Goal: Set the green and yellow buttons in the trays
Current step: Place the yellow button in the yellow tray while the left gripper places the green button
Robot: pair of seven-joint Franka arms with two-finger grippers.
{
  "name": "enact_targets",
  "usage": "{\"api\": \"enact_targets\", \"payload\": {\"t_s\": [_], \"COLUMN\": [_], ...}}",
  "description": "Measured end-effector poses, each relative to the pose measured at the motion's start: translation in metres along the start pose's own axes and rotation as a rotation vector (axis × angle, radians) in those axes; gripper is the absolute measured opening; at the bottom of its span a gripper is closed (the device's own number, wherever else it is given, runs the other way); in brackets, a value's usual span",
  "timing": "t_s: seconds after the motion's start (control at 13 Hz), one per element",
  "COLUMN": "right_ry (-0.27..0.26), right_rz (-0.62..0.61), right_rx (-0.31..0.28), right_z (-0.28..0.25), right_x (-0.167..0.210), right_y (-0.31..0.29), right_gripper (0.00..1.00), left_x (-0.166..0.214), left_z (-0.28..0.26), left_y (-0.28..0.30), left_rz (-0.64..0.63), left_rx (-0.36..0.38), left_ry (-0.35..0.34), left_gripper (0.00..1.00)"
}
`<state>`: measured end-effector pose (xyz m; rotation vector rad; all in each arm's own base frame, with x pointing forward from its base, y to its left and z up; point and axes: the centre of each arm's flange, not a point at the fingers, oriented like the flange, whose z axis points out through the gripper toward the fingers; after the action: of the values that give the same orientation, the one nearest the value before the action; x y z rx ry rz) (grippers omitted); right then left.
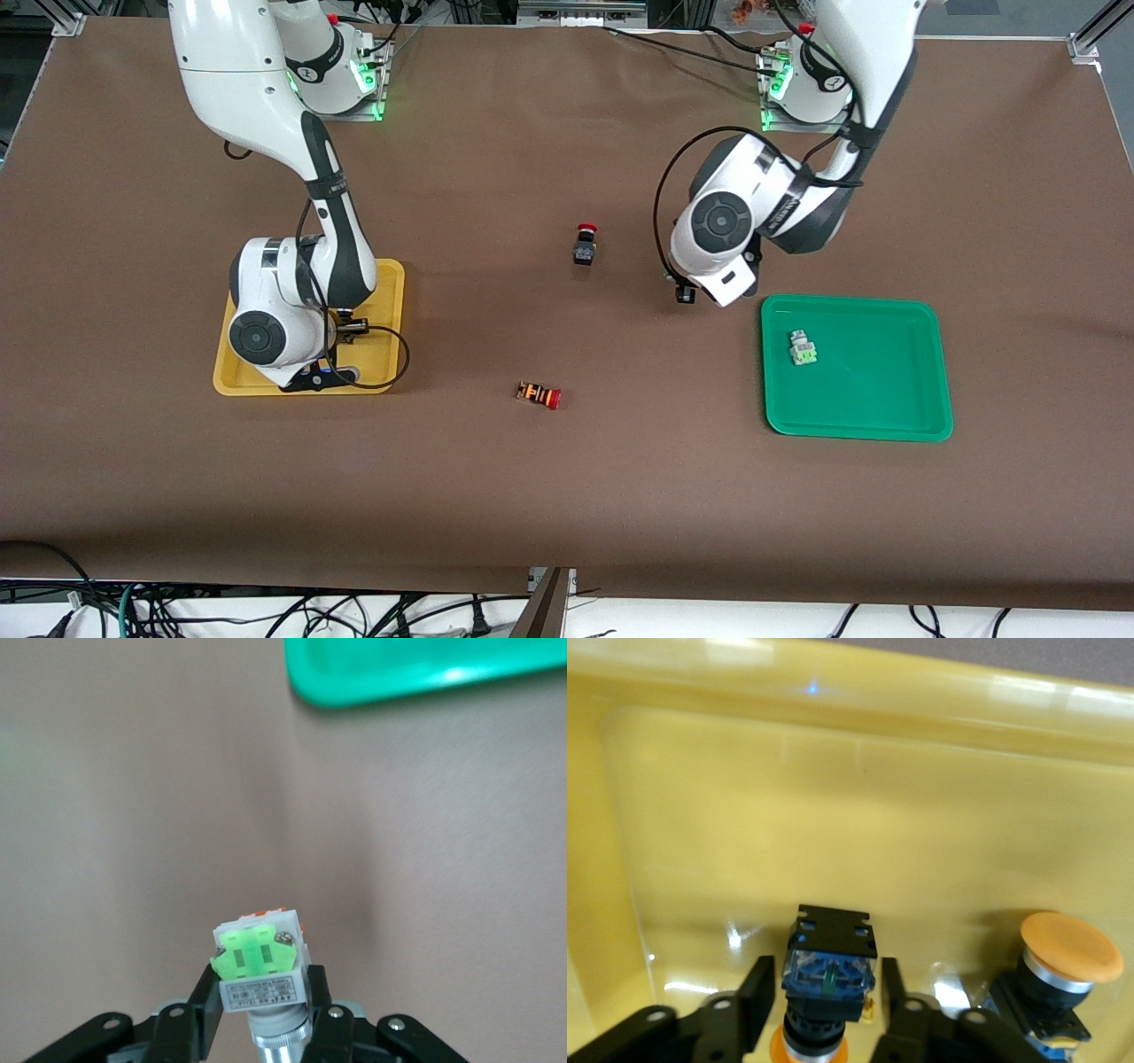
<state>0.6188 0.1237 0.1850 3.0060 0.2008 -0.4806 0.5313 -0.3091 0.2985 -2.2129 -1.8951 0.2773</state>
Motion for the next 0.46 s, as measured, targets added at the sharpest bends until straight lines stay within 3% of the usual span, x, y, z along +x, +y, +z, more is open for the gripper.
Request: {"api": "enact_targets", "payload": {"t_s": [0.23,0.31,0.46], "right_ry": [-0.002,-0.013,-0.020], "right_rz": [-0.015,-0.022,-0.034], "right_rx": [0.011,0.017,0.030], "right_z": [-0.023,-0.037,-0.065], "right_x": [0.000,0.000,-0.001], "right_y": [-0.008,-0.012,-0.017], "right_gripper": [0.94,1.00,1.00], "left_x": [0.069,0.096,0.149], "left_z": [-0.047,-0.053,-0.055], "left_y": [0.021,0.028,0.036], "left_rz": [0.172,0.238,0.374], "left_rx": [0.013,0.008,0.008], "left_ry": [-0.014,-0.003,0.027], "left_gripper": [0.43,0.43,0.43]}}
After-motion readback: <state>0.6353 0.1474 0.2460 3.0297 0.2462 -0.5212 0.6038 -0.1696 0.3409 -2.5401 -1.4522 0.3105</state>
